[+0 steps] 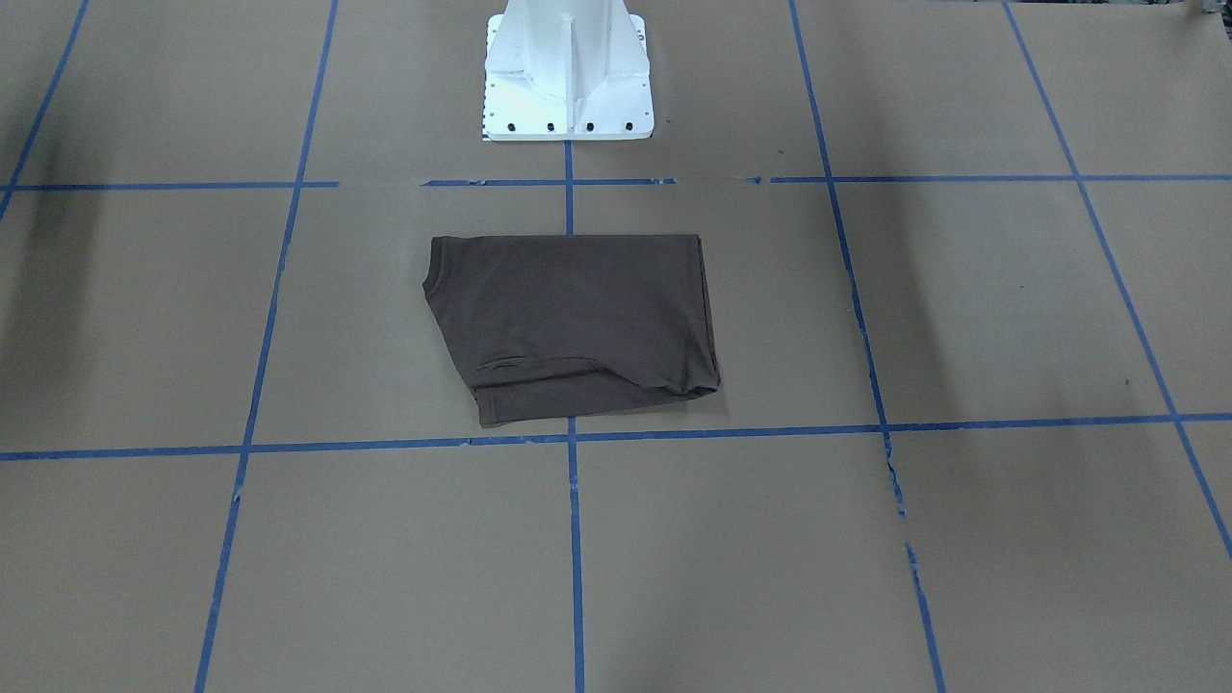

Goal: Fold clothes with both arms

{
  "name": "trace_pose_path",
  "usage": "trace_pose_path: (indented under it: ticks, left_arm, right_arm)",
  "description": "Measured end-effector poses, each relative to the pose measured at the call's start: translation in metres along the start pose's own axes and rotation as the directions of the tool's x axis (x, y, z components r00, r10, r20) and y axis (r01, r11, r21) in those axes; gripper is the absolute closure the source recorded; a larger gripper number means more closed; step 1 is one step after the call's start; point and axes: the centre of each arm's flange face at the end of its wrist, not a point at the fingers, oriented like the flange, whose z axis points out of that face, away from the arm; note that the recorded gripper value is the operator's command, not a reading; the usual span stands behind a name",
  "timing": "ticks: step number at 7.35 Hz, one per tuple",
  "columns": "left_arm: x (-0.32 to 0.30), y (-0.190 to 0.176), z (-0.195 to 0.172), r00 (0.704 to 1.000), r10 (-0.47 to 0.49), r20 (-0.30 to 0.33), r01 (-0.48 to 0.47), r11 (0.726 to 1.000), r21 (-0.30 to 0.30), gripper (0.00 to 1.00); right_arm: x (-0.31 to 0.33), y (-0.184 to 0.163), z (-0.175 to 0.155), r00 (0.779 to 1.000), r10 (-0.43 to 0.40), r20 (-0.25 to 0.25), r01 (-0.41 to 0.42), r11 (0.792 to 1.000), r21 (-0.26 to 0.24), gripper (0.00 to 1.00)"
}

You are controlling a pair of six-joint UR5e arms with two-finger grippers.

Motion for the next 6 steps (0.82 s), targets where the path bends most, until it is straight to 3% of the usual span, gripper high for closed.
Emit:
trace_pose_path:
  ticks: [6]
  left_arm:
    - [-0.0017,0.0044,0.0020,1.000,-0.002,0.000,0.002,1.000,-0.004,0.00]
  right_arm:
    - [0.0004,0.0000,0.0004,1.000,0.001,0.000,-0.001,1.000,-0.001,0.00]
